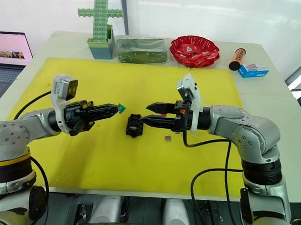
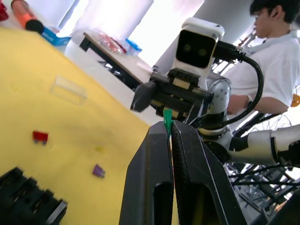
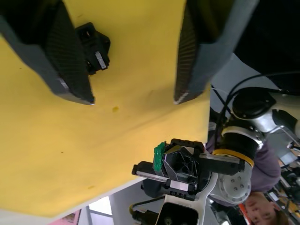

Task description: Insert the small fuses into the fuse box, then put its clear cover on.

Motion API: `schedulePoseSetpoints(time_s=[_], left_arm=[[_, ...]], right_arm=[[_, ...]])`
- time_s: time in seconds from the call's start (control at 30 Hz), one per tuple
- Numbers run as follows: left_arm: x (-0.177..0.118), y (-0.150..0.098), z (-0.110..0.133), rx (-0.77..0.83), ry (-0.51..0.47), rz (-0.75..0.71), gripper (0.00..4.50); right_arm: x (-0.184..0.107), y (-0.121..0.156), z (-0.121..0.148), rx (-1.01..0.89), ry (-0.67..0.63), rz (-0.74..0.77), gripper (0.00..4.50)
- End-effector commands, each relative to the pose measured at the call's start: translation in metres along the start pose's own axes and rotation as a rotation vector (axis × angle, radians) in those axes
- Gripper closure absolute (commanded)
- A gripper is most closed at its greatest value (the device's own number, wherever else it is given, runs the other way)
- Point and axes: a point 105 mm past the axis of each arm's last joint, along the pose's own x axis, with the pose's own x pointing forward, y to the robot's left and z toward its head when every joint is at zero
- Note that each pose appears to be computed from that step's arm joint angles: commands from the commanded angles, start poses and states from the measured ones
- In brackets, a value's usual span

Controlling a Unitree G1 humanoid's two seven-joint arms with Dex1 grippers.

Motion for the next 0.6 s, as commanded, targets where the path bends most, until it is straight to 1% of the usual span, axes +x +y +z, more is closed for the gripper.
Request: schedulePoseSetpoints(time_s=[0.03, 0.1, 0.17, 0.6], left_arm=[[0.0043, -0.0105, 0.0005, 0.03, -0.001, -0.03, 4.5], [0.0047, -0.0108, -0.0011, 0.02, 0.005, -0.032, 4.5], [0.0053, -0.012, -0.002, 0.019, 0.009, -0.039, 4.5], [0.0081, -0.0138, -0.0058, 0.012, 0.03, -0.079, 4.5]], right_arm=[[0.0018, 0.0086, 0.0135, 0.026, -0.069, 0.054, 1.88], [0.0031, 0.0087, 0.0142, 0.056, -0.087, 0.056, 2.23], [0.0047, 0.0108, 0.0147, 0.079, -0.094, 0.064, 2.87], [0.0068, 0.0167, 0.0135, 0.132, -0.091, 0.076, 2.87]])
